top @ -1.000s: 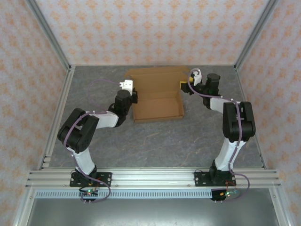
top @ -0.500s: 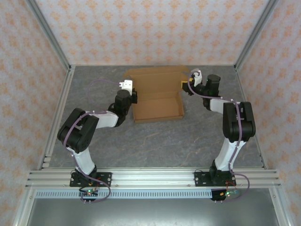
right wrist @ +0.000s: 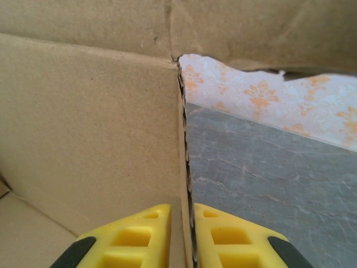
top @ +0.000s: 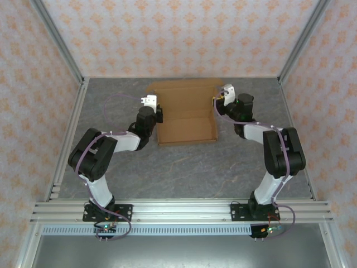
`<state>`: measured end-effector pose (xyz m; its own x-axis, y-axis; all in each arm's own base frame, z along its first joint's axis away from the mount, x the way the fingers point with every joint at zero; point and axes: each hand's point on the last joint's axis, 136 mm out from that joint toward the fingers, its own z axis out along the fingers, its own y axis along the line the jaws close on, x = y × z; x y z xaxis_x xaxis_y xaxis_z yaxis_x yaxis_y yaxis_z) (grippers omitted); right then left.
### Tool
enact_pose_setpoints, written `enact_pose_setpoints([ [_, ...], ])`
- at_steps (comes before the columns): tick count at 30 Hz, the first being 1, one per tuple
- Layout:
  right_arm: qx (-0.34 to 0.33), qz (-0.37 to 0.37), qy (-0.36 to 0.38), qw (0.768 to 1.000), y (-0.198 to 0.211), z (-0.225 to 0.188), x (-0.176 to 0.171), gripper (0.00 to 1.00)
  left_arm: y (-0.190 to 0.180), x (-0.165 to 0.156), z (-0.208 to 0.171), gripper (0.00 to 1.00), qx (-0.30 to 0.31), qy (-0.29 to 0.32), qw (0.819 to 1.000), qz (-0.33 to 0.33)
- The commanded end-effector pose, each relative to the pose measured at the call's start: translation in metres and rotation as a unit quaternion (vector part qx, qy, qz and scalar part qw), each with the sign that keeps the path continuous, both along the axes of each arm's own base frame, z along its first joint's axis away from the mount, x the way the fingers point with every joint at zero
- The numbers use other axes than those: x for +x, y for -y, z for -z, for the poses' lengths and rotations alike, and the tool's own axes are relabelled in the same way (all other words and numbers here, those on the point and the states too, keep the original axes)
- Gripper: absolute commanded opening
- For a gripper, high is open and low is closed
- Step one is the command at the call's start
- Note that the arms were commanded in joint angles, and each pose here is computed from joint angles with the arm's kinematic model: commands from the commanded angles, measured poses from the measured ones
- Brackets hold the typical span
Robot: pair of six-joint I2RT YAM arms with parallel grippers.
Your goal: Fold the paper box
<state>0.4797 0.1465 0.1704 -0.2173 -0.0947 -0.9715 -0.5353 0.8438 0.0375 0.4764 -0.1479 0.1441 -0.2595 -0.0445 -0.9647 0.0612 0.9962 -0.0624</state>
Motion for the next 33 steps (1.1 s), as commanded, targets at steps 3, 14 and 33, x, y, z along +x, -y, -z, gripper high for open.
enact_pose_setpoints([
  [3, -0.005, 0.093, 0.032, 0.995, 0.007, -0.016, 0.002, 0.14, 0.002, 0.005, -0.019, 0.00, -0.014, 0.017, 1.000, -0.008],
  [14, -0.002, 0.262, 0.014, 0.965, 0.004, -0.019, -0.006, 0.13, 0.010, 0.003, -0.021, 0.00, -0.013, 0.016, 1.000, -0.012],
  [33, 0.007, 0.402, 0.020, 0.915, 0.001, -0.012, -0.018, 0.14, 0.008, 0.001, -0.019, 0.00, -0.009, 0.015, 0.999, -0.028],
])
